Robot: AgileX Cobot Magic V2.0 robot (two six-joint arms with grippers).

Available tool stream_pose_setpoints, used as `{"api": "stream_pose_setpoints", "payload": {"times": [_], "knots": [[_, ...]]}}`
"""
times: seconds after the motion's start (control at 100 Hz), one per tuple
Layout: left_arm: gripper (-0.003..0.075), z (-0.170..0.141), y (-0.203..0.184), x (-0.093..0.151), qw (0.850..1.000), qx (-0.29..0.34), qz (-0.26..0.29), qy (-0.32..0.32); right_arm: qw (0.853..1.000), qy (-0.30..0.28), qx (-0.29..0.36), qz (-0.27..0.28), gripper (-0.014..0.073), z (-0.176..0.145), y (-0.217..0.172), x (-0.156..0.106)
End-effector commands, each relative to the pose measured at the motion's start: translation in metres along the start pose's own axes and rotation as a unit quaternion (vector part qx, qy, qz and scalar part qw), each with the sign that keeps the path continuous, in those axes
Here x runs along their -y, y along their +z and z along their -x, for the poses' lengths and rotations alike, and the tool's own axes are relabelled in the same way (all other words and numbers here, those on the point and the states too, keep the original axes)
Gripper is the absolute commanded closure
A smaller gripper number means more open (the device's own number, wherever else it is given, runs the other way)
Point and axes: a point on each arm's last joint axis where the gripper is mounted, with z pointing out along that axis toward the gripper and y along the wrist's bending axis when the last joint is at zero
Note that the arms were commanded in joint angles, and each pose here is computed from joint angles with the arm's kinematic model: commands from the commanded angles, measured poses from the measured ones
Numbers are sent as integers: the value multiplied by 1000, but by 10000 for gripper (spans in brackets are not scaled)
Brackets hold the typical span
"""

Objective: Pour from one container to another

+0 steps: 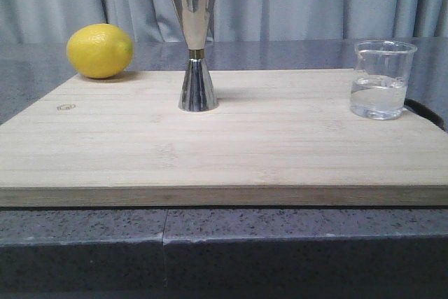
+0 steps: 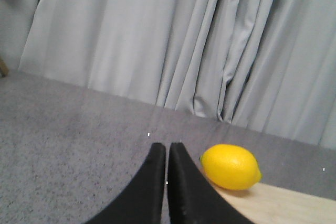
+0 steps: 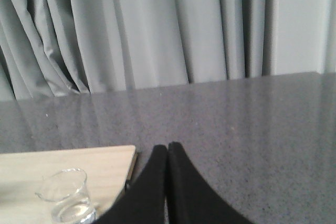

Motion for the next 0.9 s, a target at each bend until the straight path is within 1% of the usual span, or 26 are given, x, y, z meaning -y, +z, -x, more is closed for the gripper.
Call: {"api": "stream_pose_setpoints", "payload": {"times": [0.0, 0.08, 0.14, 0.24, 0.29, 0.34, 0.4, 0.43, 0.44, 0.45, 0.46, 0.49, 0.5, 0.54, 0.57, 0.58, 0.59, 0.61, 0.62, 0.66, 0.73, 0.78, 0.89], "knots": [[739, 23, 13, 10, 999, -37, -3, -3, 1000, 2, -11, -5, 668, 22, 13, -1], [739, 34, 27, 17, 996, -78, -12, 30, 999, 0, -46, -9, 668, 24, 26, -1], [739, 35, 39, 22, 991, -114, -26, 60, 998, -3, -69, -10, 668, 23, 36, -1], [738, 30, 60, 33, 983, -163, -52, 66, 995, -3, -103, -12, 652, 16, 50, -1], [737, 25, 68, 38, 979, -180, -68, 69, 993, -3, -117, -13, 618, 12, 56, -1], [736, 18, 77, 46, 974, -197, -88, 73, 992, -4, -128, -14, 561, 10, 60, -1], [717, 8, 86, 57, 966, -213, -119, 82, 990, -4, -138, -15, 449, 7, 64, 0], [686, 3, 90, 62, 962, -215, -135, 97, 990, -4, -140, -15, 388, 6, 65, 0], [678, 1, 91, 65, 961, -216, -143, 100, 990, -4, -140, -15, 355, 6, 65, 0], [661, 0, 92, 66, 960, -216, -148, 103, 990, -4, -140, -15, 355, 6, 65, 0], [653, -2, 93, 69, 958, -216, -156, 109, 990, -4, -141, -15, 321, 6, 66, 0], [612, -5, 96, 75, 954, -212, -174, 123, 990, -4, -139, -15, 253, 6, 67, 0], [588, -5, 97, 77, 954, -207, -179, 125, 990, -4, -139, -15, 222, 6, 67, 0], [520, -11, 99, 86, 947, -205, -203, 141, 990, -4, -139, -15, 153, 6, 68, 0], [442, -14, 101, 92, 944, -197, -219, 150, 990, -4, -139, -15, 106, 6, 68, 0], [426, -16, 102, 94, 941, -196, -226, 155, 990, -4, -139, -15, 100, 6, 68, 0], [392, -17, 102, 96, 940, -199, -229, 158, 990, -4, -139, -15, 95, 6, 68, 0], [358, -19, 104, 100, 938, -192, -239, 160, 990, -4, -139, -15, 83, 6, 68, 0], [325, -19, 104, 101, 939, -188, -242, 159, 990, -4, -139, -15, 81, 6, 68, 0], [232, -24, 107, 108, 936, -185, -256, 158, 990, -4, -139, -15, 85, 5, 68, 0], [134, -31, 110, 117, 933, -176, -273, 156, 990, -4, -140, -14, 86, 5, 68, -1], [115, -36, 113, 123, 932, -169, -282, 154, 990, -5, -141, -7, 86, 5, 68, -2], [117, -46, 119, 131, 930, -164, -293, 150, 990, -8, -139, 23, 86, 1, 68, -10]]}}
